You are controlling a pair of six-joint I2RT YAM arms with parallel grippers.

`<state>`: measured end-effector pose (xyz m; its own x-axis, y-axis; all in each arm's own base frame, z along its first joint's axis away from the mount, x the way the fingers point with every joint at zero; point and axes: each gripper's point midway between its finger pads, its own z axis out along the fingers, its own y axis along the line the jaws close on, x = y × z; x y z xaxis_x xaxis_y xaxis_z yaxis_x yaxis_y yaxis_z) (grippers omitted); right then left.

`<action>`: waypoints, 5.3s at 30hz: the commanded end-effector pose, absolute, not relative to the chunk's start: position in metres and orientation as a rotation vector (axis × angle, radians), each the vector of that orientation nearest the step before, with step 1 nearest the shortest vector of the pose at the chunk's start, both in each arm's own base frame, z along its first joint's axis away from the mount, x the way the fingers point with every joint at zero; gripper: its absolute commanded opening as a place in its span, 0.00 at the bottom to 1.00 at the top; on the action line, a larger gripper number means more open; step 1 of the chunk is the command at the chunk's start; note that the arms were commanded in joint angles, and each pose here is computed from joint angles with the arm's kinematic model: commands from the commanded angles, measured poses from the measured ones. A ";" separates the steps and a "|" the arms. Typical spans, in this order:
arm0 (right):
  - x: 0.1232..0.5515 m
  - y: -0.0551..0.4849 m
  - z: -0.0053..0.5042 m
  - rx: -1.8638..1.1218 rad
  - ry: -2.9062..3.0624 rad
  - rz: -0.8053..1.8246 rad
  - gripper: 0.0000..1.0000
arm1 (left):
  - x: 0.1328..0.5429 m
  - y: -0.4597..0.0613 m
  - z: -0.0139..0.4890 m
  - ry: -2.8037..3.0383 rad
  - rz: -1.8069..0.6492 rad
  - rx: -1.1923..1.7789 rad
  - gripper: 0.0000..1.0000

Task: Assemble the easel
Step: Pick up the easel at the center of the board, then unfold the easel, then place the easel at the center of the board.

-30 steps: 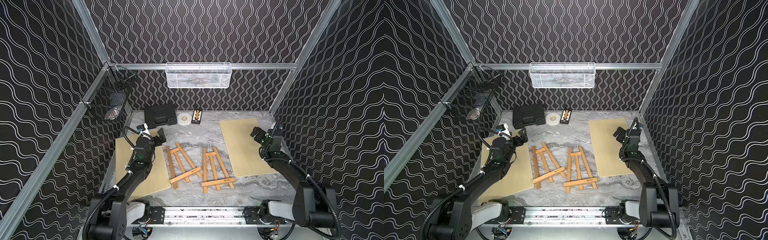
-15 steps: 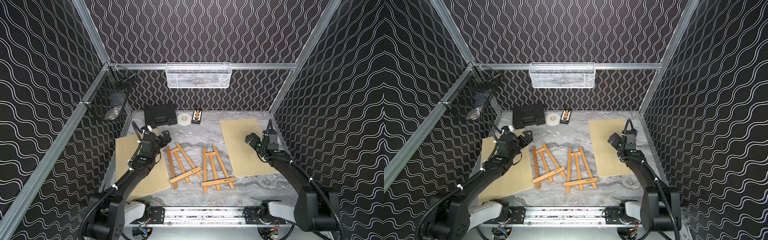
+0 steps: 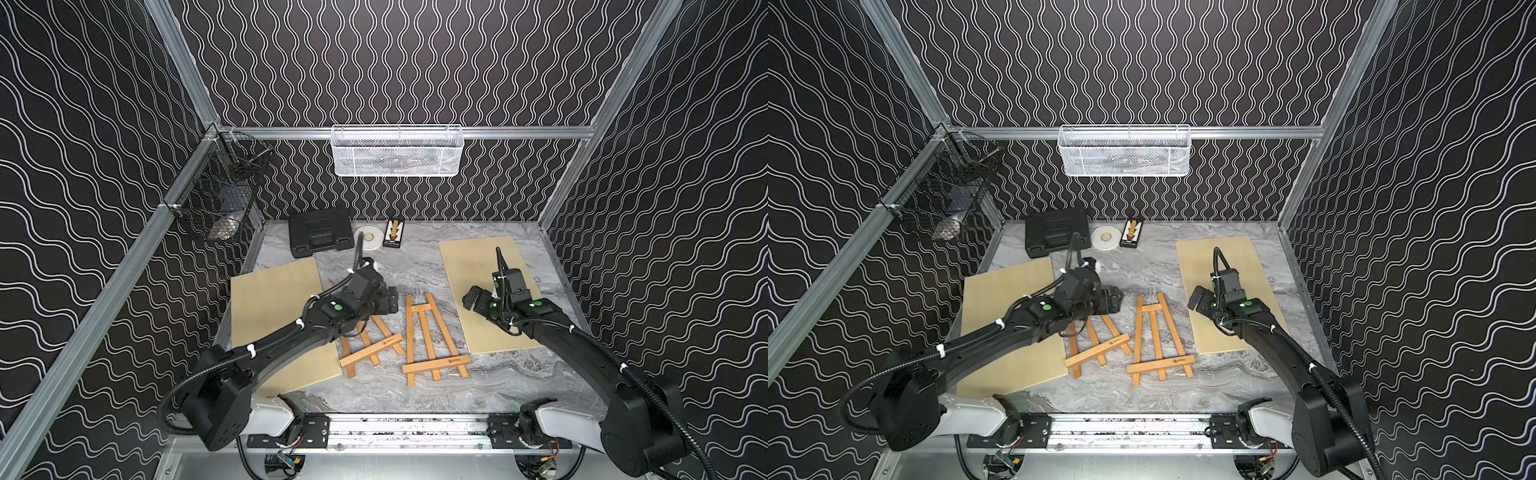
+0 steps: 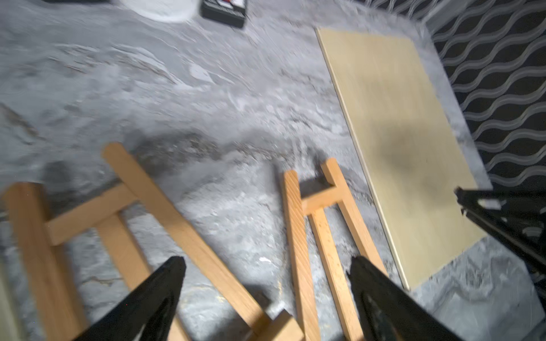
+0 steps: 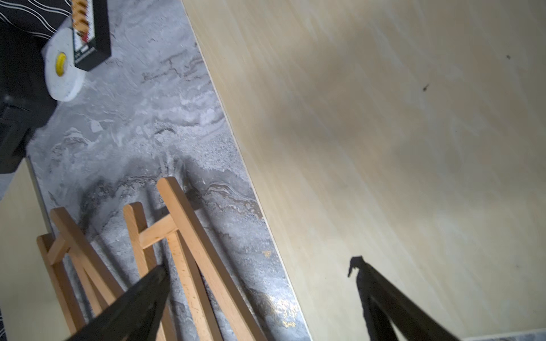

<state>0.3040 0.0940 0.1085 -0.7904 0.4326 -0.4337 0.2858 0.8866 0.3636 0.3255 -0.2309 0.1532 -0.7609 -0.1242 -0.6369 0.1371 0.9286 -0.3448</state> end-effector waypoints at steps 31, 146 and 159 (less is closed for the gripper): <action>0.268 0.113 0.077 0.398 2.726 0.410 1.00 | 0.303 -0.298 0.027 2.664 -0.077 0.398 0.44; 0.348 0.045 0.185 0.615 2.164 0.715 1.00 | 0.480 -0.301 0.264 1.543 -0.267 0.325 0.00; 0.359 0.028 0.179 0.673 2.143 0.693 1.00 | 0.534 -0.278 0.217 1.531 -0.205 0.294 0.00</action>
<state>0.3514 0.0301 0.1714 -0.5898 0.6416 -0.4905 0.2475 0.7217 0.6465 0.5265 -0.2775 0.1871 -0.0871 0.1140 -0.9897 0.3179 0.9447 0.0809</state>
